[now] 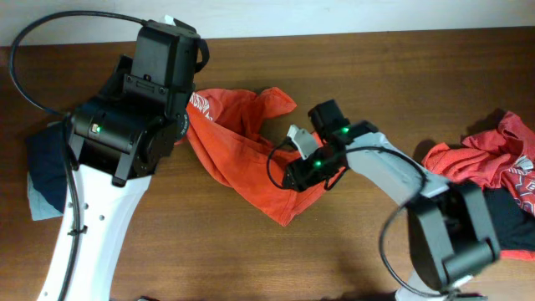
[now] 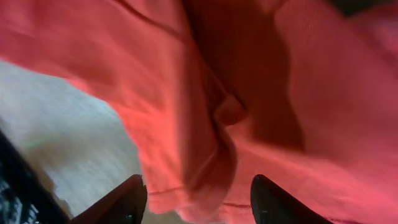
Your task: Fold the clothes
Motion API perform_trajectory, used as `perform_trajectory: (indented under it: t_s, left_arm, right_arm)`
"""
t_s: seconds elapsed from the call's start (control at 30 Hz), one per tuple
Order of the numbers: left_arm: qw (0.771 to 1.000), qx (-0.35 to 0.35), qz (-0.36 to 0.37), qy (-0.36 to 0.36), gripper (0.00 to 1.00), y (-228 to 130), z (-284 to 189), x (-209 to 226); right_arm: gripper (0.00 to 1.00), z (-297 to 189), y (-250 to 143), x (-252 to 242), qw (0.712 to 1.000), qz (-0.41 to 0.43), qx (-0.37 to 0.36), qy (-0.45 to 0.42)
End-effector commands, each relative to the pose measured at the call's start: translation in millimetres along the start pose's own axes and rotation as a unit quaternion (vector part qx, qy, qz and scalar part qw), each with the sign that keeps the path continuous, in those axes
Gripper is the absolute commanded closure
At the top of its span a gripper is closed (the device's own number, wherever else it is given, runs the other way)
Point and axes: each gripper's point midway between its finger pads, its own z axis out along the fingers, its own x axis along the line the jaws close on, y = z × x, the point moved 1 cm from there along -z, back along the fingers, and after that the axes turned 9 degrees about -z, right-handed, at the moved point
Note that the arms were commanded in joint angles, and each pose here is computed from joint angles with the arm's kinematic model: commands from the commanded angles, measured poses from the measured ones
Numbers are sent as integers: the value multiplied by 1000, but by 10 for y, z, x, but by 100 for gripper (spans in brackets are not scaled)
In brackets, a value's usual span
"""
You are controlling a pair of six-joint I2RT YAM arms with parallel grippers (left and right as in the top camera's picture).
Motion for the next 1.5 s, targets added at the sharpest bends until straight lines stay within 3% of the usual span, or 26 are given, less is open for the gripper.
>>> perform_trajectory:
  t_s: [0.0, 0.07, 0.13, 0.27, 0.37, 0.47, 0.5, 0.57, 0.8, 1.0, 1.07, 1.27, 1.47]
  left_arm:
    - [1000, -9, -20, 4, 100, 8, -63, 85]
    - [1000, -9, -20, 5, 100, 8, -63, 85]
    - [1000, -9, -20, 5, 100, 7, -63, 85]
    - [1000, -9, -15, 5, 100, 8, -63, 86]
    - [1000, -9, -10, 7, 100, 7, -63, 93]
    - [1000, -9, -11, 7, 100, 8, -63, 92]
    - [1000, -9, -11, 7, 100, 9, -63, 93]
    - [1000, -9, -11, 7, 100, 9, -62, 94]
    - [999, -7, -12, 41, 99, 0, -68, 204]
    - [999, -8, -15, 44, 100, 10, -65, 219]
    - [999, -10, -19, 46, 100, 20, -56, 240]
    - [998, -15, -25, 48, 100, 45, -51, 255]
    - [998, -16, -26, 48, 100, 53, -51, 256]
  right_arm:
    - [56, 134, -69, 39, 999, 24, 19, 24]
    - [81, 92, -49, 105, 999, 23, 13, 37]
    - [96, -81, 26, 174, 999, 20, -5, 44]
    - [96, -622, 214, 198, 998, 6, -64, 11]
    - [96, -1192, 246, 16, 991, 12, -103, -88]
    - [96, -1818, 129, -345, 958, 86, -136, -238]
    - [96, -2154, 13, -525, 926, 141, -158, -312]
    - [96, -2457, -93, -635, 895, 186, -189, -358]
    - [96, -3067, -405, -825, 830, 275, -262, -409]
    - [96, -3361, -597, -930, 797, 315, -289, -426]
    - [96, -3371, -549, -893, 805, 309, -299, -408]
    - [96, -3066, -261, -498, 885, 232, -304, -266]
    - [96, -2637, -465, -10, 942, 214, -222, -137]
